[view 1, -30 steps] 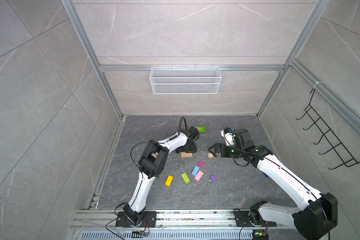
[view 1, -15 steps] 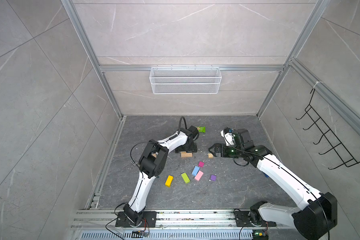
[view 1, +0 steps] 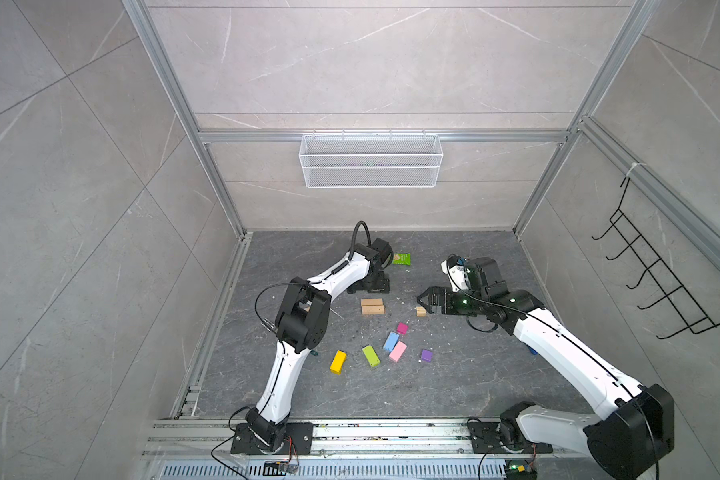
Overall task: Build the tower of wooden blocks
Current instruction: 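Open the left gripper and lift it away from the stacked bars, then move the left gripper over a loose wood bar near the fork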
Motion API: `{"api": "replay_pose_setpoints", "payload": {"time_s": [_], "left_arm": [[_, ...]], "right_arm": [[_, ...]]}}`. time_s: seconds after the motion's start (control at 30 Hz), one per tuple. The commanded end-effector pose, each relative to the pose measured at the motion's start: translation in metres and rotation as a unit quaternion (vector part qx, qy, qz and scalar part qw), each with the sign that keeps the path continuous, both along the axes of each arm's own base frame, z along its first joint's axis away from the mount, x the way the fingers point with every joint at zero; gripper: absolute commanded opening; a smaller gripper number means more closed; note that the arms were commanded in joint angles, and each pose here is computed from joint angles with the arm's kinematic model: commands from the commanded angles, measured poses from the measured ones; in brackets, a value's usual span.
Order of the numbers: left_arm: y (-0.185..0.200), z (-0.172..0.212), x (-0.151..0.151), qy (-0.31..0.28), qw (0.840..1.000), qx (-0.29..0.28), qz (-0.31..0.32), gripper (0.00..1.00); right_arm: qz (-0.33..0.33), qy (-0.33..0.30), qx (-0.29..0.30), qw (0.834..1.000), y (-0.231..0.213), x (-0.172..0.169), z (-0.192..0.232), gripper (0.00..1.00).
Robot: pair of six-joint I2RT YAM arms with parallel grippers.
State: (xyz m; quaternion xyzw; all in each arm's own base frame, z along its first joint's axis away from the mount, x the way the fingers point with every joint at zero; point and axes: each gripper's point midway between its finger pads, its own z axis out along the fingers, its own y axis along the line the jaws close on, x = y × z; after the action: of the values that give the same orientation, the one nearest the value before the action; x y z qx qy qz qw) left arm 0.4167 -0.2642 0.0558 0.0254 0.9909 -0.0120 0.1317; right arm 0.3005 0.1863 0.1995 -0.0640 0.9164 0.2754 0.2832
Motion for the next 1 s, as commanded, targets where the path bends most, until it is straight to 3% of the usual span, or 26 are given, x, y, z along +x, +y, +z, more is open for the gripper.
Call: {"api": "replay_pose_setpoints", "payload": {"time_s": [0.0, 0.37, 0.6, 0.97], "left_arm": [[0.03, 0.032, -0.01, -0.007, 1.0, 0.008, -0.004, 0.9], [0.11, 0.037, -0.059, 0.017, 0.998, 0.008, 0.065, 0.9], [0.145, 0.02, -0.091, 0.05, 0.994, 0.02, 0.095, 0.9], [0.162, -0.014, -0.108, 0.074, 0.991, -0.002, 0.114, 0.91]], "right_arm": [[0.006, 0.002, 0.003, 1.0, 0.003, -0.002, 0.005, 0.99], [0.01, 0.009, 0.01, 1.0, 0.009, 0.003, -0.002, 0.99], [0.029, 0.005, 0.025, 0.999, 0.025, 0.006, 0.002, 0.99], [0.043, -0.008, 0.027, 0.999, 0.037, 0.008, 0.012, 0.99]]}}
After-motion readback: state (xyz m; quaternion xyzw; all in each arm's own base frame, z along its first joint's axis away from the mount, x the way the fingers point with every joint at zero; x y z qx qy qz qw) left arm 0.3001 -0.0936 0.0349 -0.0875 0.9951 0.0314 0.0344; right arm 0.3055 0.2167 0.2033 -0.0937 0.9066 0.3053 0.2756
